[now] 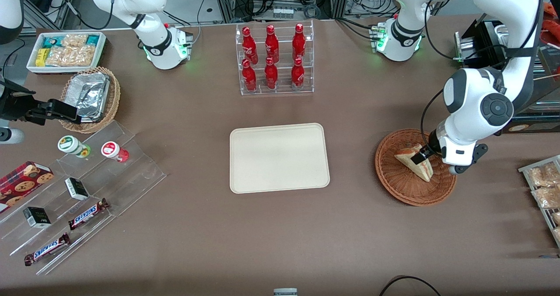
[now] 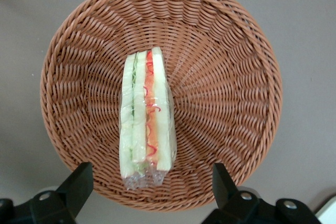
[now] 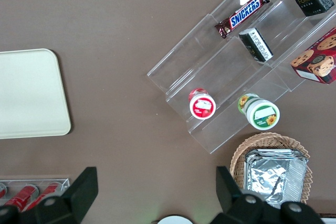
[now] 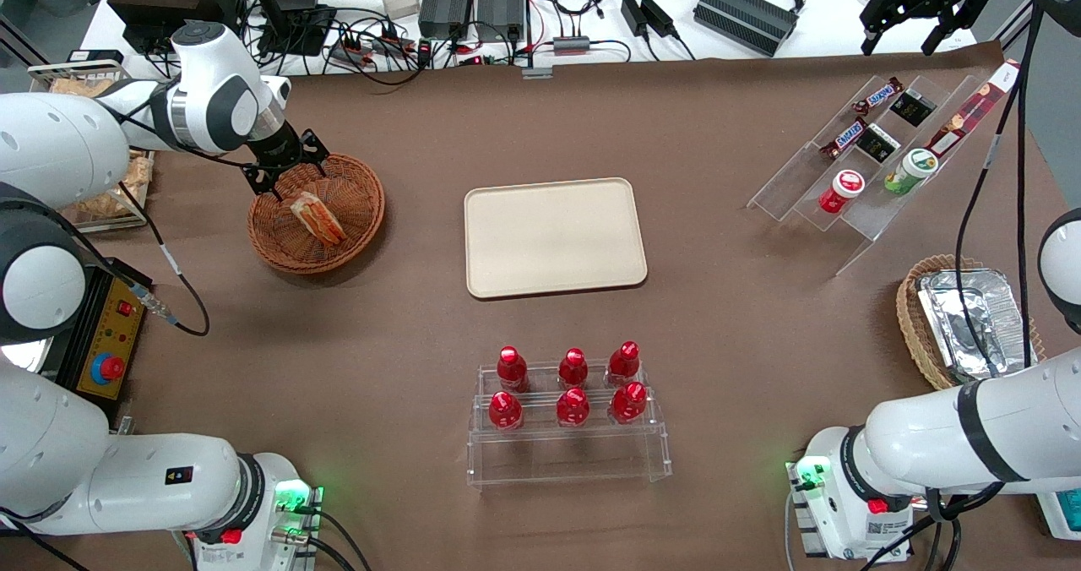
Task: Place sandwich from basket to tray
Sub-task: 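Lower the open left gripper onto the wrapped sandwich and close it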
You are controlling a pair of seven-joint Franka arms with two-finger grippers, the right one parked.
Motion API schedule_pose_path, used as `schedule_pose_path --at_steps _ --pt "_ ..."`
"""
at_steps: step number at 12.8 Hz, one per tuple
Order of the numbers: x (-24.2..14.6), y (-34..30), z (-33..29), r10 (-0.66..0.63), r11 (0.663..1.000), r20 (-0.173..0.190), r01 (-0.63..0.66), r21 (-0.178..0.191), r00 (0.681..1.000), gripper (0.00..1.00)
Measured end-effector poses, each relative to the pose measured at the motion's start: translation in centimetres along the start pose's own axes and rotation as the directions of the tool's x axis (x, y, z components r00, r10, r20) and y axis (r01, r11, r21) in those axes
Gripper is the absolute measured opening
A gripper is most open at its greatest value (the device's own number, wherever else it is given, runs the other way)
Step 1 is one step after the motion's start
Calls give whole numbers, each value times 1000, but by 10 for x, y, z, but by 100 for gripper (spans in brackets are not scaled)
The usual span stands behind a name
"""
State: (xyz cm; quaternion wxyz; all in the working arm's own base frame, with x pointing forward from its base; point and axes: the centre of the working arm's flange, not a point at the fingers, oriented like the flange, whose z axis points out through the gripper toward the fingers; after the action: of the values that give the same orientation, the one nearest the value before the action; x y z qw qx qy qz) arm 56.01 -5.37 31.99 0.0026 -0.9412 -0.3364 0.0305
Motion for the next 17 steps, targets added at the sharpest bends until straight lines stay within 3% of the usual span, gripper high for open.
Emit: schedule_pose_path --at_steps 15,17 --pt "-3 -10 62 -44 999 0 44 -11 999 100" --pt "-3 -12 70 -49 999 6 49 -6 999 92"
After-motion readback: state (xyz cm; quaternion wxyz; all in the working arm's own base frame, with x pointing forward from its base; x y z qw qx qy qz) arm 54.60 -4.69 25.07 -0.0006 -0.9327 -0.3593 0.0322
